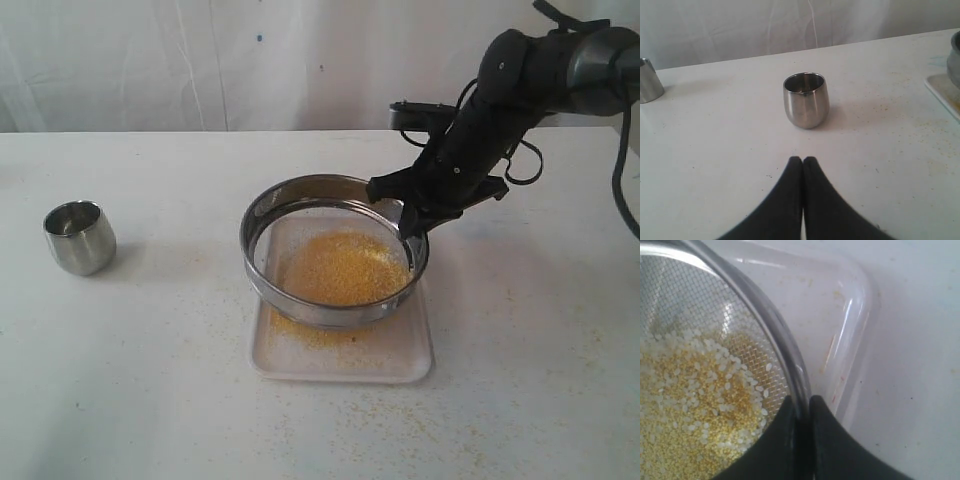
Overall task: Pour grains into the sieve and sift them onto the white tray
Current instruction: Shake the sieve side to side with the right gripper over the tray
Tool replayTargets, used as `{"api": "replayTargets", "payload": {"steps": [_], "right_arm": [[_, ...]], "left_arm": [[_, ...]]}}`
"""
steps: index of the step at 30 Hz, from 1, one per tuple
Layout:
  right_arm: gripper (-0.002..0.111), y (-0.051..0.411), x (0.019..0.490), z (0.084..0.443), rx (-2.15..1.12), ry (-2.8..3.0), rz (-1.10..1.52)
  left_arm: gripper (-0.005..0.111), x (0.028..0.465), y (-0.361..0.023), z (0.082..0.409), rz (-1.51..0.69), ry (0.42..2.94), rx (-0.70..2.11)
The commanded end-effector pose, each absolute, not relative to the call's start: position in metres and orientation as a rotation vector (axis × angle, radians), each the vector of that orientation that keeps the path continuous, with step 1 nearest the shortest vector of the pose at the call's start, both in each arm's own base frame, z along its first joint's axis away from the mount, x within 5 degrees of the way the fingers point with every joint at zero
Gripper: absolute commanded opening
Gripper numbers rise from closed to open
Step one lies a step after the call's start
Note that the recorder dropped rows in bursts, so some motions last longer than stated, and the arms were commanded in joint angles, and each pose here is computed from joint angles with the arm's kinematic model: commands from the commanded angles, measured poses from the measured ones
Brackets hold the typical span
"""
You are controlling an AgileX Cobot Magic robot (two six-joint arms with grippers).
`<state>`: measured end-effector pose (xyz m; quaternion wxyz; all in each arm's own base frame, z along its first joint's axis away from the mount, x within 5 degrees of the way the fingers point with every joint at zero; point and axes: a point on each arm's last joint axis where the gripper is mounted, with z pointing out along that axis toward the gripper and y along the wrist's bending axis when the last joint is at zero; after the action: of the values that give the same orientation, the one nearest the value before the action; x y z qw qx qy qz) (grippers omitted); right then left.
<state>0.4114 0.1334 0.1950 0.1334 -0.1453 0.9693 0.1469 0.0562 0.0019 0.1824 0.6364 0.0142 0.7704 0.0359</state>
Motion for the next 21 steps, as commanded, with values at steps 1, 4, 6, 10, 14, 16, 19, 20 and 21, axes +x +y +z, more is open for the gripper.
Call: {"api": "replayTargets", "payload": {"steps": [1, 4, 6, 10, 14, 16, 19, 20, 21], "right_arm": [[0.000, 0.136, 0.409, 0.206, -0.459, 2.787, 0.465], [0.000, 0.136, 0.417, 0.208, -0.431, 2.710, 0.443], [0.000, 0.136, 0.416, 0.208, -0.401, 2.724, 0.451], [0.000, 0.137, 0.406, 0.204, -0.495, 2.810, 0.472], [0.000, 0.137, 0.418, 0.207, -0.414, 2.700, 0.445], [0.000, 0.137, 0.411, 0.206, -0.354, 2.787, 0.477], [0.000, 0.139, 0.403, 0.203, -0.428, 2.861, 0.488], [0.000, 0.139, 0.405, 0.203, -0.430, 2.841, 0.483], [0.000, 0.139, 0.409, 0.203, -0.413, 2.804, 0.473]], "left_arm": [[0.000, 0.056, 0.002, 0.182, 0.076, 1.753, 0.027], [0.000, 0.056, 0.002, 0.182, 0.076, 1.753, 0.027], [0.000, 0.056, 0.002, 0.182, 0.076, 1.753, 0.027], [0.000, 0.056, 0.002, 0.182, 0.076, 1.753, 0.027], [0.000, 0.056, 0.002, 0.182, 0.076, 1.753, 0.027], [0.000, 0.056, 0.002, 0.182, 0.076, 1.753, 0.027], [0.000, 0.056, 0.002, 0.182, 0.076, 1.753, 0.027], [0.000, 0.056, 0.002, 0.182, 0.076, 1.753, 0.027], [0.000, 0.056, 0.002, 0.182, 0.076, 1.753, 0.027]]}}
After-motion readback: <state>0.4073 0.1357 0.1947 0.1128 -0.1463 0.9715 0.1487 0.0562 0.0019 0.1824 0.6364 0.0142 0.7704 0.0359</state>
